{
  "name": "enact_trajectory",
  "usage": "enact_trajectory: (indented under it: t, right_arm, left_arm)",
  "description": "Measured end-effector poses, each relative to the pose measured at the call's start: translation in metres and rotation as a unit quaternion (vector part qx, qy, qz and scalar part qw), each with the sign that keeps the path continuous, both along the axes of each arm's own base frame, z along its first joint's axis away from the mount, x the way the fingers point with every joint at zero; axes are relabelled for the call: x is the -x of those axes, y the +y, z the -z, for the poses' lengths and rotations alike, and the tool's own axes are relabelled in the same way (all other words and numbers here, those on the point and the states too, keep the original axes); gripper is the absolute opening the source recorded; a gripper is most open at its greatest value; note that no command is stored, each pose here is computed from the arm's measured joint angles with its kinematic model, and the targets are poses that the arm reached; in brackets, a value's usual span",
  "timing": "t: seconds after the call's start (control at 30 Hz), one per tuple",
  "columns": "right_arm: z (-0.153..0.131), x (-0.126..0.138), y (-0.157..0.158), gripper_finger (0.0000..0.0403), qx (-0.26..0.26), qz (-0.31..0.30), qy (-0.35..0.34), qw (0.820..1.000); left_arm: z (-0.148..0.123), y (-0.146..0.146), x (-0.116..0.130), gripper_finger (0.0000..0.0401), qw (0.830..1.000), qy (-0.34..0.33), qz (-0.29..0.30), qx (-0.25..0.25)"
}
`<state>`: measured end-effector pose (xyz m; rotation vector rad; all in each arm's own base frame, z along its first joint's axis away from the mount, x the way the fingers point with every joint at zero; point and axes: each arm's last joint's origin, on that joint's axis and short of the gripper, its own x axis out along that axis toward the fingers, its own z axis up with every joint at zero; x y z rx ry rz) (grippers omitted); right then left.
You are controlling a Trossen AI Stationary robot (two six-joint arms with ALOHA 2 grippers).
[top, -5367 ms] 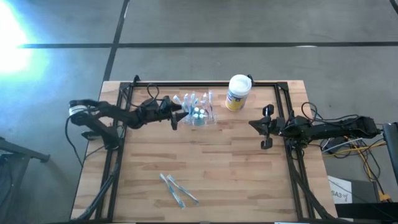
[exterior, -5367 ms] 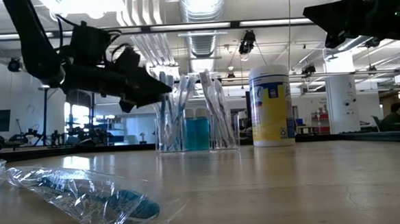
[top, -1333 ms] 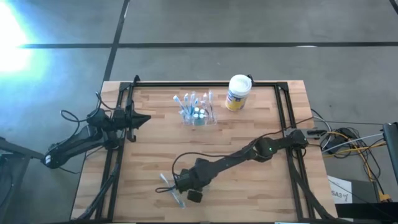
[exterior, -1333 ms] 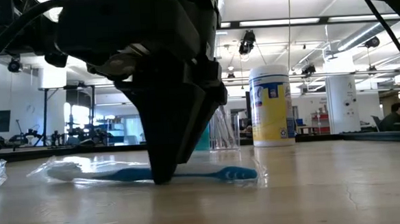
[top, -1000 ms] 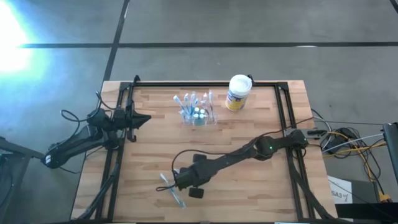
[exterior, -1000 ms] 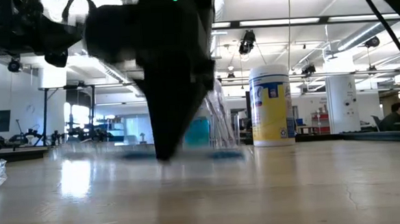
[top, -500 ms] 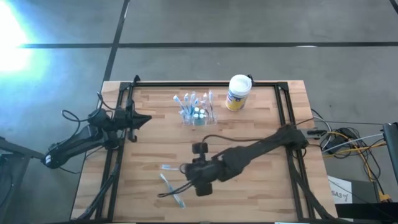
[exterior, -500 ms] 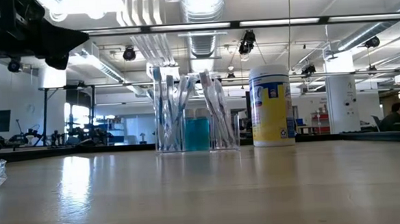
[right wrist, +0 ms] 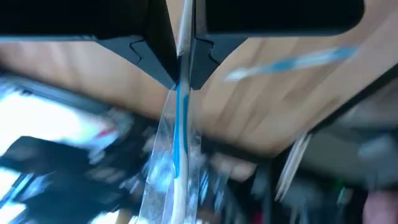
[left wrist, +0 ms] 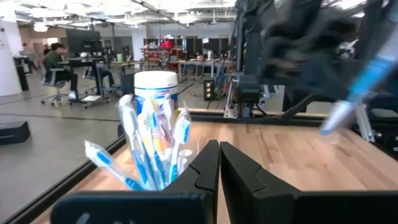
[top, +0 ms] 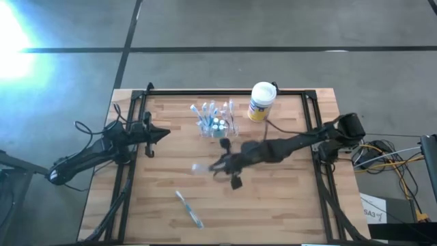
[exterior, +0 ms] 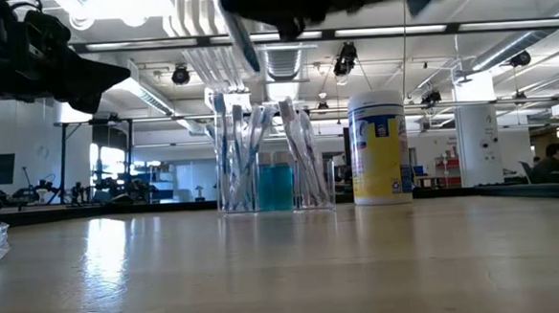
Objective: Pick & Place toothbrushing station
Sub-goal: Put the blue toothbrush into the transparent organizer
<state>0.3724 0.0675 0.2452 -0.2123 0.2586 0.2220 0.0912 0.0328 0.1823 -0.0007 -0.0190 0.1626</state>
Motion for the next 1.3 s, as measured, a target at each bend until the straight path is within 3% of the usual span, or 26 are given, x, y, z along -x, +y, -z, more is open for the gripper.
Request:
enact_trajectory:
  t: [0.13, 0.27, 0.7, 0.83, 1.0, 1.17, 1.3]
  right_arm:
    - [0.027, 0.018, -0.031, 0.0023, -0.03, 0.005, -0.089, 0.996]
    - [0.048, 0.033, -0.045, 0.0022, -0.052, 0.021, -0.1, 0.993]
    - [0.053, 0.041, -0.064, 0.0022, -0.048, 0.05, -0.118, 0.991]
    - [0.053, 0.041, -0.069, 0.0022, -0.049, 0.057, -0.119, 0.99]
    - [0.053, 0.041, -0.071, 0.0022, -0.047, 0.061, -0.122, 0.99]
    - [0.051, 0.041, -0.072, 0.0022, -0.05, 0.062, -0.129, 0.988]
    - [0.051, 0.041, -0.071, 0.0023, -0.053, 0.062, -0.129, 0.988]
  left_arm:
    - [0.004, 0.0, -0.001, 0.001, 1.0, -0.011, 0.008, 0.008]
    - [0.002, 0.0, -0.001, 0.0004, 1.0, -0.018, 0.008, 0.006]
    - [-0.005, 0.004, -0.01, 0.0009, 0.999, -0.045, 0.008, -0.005]
    - [-0.009, 0.005, -0.014, 0.0043, 0.997, -0.054, 0.01, -0.049]
    - [-0.016, 0.006, -0.022, 0.0112, 0.998, -0.046, 0.024, -0.024]
    - [-0.032, 0.004, -0.032, 0.0185, 0.996, -0.038, 0.075, -0.017]
    - [-0.044, 0.004, -0.042, 0.022, 0.996, -0.03, 0.088, -0.004]
